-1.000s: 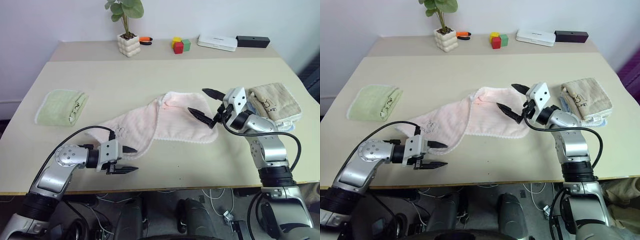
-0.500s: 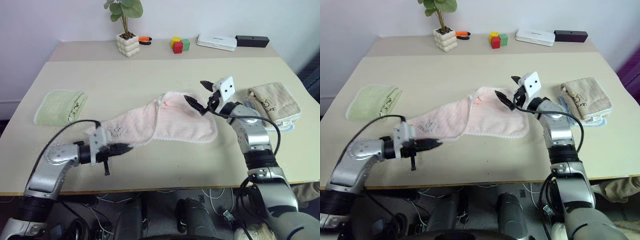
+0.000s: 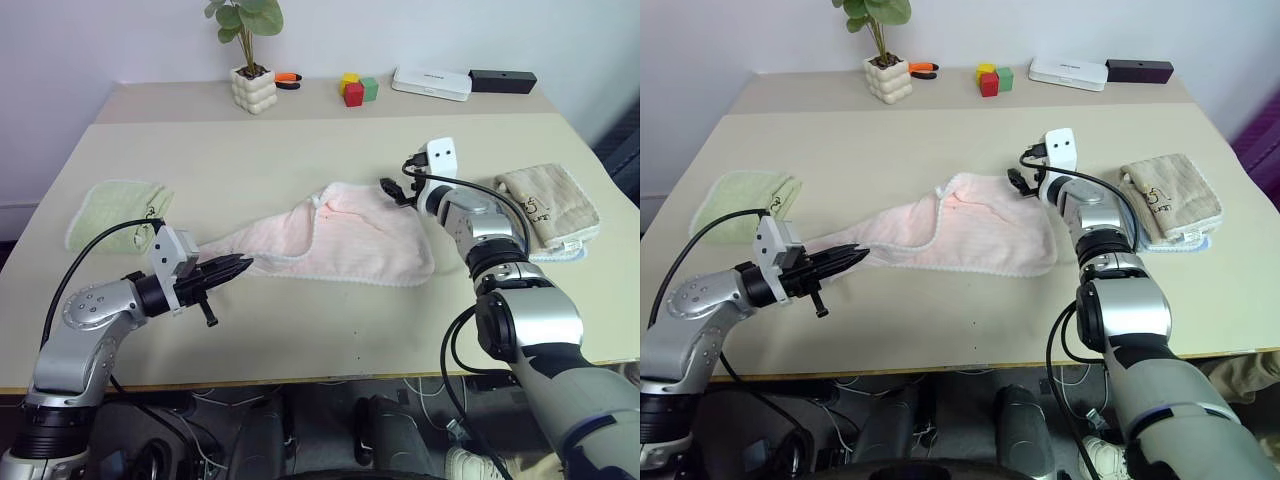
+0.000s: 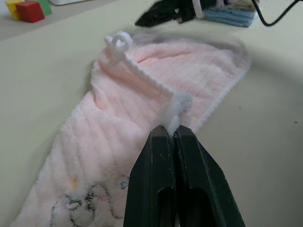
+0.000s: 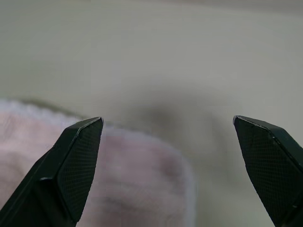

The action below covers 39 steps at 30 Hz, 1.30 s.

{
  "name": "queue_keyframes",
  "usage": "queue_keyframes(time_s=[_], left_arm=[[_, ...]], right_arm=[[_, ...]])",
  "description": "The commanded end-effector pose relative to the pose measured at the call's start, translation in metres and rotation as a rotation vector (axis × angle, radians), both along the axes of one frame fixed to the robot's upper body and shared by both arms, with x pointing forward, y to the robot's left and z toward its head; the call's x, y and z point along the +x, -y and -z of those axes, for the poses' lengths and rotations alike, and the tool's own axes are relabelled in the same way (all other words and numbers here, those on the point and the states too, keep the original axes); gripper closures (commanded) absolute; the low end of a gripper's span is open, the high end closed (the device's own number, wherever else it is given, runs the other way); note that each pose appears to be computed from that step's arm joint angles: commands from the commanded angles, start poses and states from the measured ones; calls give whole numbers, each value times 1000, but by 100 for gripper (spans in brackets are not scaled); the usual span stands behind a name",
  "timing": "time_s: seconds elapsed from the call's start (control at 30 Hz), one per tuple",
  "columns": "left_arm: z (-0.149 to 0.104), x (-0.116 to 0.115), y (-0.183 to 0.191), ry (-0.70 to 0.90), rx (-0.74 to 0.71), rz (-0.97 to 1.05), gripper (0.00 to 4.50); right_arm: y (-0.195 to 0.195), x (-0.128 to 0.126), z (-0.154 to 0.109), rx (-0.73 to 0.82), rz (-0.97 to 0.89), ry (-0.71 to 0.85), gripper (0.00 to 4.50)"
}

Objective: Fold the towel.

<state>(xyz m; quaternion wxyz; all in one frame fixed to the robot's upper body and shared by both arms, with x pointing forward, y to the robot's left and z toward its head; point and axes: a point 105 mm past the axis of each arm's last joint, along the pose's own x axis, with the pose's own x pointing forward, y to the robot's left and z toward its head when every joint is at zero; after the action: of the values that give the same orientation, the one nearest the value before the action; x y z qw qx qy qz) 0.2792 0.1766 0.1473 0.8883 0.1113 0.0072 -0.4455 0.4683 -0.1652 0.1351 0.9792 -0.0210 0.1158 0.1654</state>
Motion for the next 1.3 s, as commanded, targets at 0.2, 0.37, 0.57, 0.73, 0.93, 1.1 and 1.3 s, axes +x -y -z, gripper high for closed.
queue_keyframes(time_s=[0.2,0.37,0.57,0.73,0.93,1.1,1.3], left_arm=[[-10,-6,2,37,-7,-5,450],[-11,-4,2,38,-3,-2,450],[-9,-3,0,37,5,-7,450],[-13,9,-12,74,-2,-89,450],[-28,47,-55,222,-5,-365,450],[-30,70,-65,283,52,-427,450],[-71,132,-82,406,97,-540,450]], right_arm=[[-4,4,1,-58,32,-44,26],[-11,3,3,-5,18,-69,236],[-4,2,2,-17,25,-55,446],[4,1,-5,-65,-10,10,446],[0,-11,-22,-157,-188,147,446],[-6,-14,-47,-184,-211,236,446],[-24,5,-100,-218,-128,395,446]])
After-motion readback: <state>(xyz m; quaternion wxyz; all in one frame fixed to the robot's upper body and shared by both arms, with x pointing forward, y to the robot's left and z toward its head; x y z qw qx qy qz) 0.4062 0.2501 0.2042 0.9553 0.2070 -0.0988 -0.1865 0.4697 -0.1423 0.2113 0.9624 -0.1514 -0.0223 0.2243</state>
